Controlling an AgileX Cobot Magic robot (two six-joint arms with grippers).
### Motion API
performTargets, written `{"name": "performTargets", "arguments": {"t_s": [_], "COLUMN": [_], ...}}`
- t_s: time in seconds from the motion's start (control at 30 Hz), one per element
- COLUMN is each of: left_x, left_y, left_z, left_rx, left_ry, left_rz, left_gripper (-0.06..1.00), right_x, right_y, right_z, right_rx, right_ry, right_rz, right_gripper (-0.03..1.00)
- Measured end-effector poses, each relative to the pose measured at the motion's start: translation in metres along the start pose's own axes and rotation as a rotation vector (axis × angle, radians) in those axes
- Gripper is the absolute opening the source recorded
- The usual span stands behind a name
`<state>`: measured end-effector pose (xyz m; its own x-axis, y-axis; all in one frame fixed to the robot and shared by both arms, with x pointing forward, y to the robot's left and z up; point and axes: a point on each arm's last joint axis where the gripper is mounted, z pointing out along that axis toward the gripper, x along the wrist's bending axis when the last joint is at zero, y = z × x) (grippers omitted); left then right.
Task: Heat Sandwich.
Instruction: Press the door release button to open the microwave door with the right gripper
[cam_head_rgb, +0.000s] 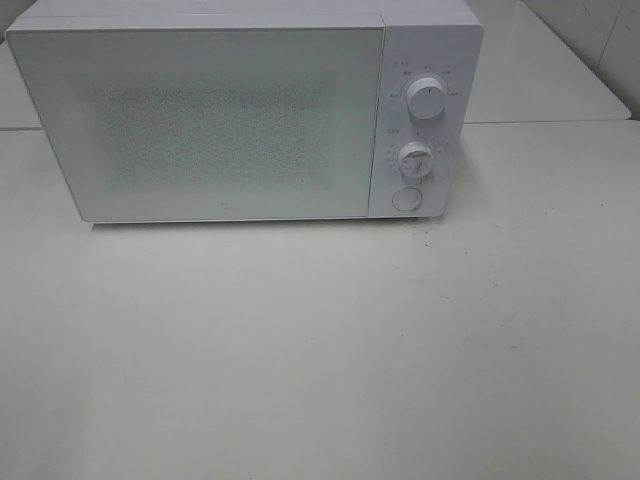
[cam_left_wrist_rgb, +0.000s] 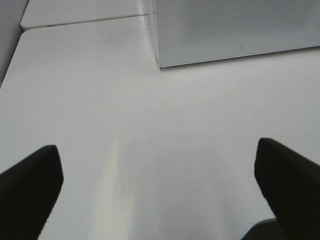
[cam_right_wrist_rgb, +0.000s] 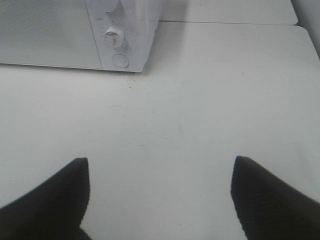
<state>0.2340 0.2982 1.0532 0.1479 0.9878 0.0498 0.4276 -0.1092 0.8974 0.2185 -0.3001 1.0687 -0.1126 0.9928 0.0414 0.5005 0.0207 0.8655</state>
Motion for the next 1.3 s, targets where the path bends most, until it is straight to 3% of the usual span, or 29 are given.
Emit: {"name": "performTargets", "arguments": {"t_s": [0.23, 1.17, 1.3], "left_x": [0.000, 0.000, 0.000], "left_y": [0.000, 0.000, 0.000], "left_z": [0.000, 0.000, 0.000], "left_rx": [0.000, 0.000, 0.000], "left_ry": [0.000, 0.000, 0.000], "left_rz": [0.000, 0.000, 0.000], "left_gripper": [0.99, 0.99, 0.99], "right_x": [-0.001, -0.001, -0.001], "right_y": [-0.013, -0.013, -0.006], "right_z": [0.019, 0.020, 0.016], "right_rx": [0.018, 0.021, -0.016], "right_ry": [-0.073, -0.074, -0.073], "right_rz": [0.033, 0.033, 0.033], "right_gripper": [0.75, 0.75, 0.75]}}
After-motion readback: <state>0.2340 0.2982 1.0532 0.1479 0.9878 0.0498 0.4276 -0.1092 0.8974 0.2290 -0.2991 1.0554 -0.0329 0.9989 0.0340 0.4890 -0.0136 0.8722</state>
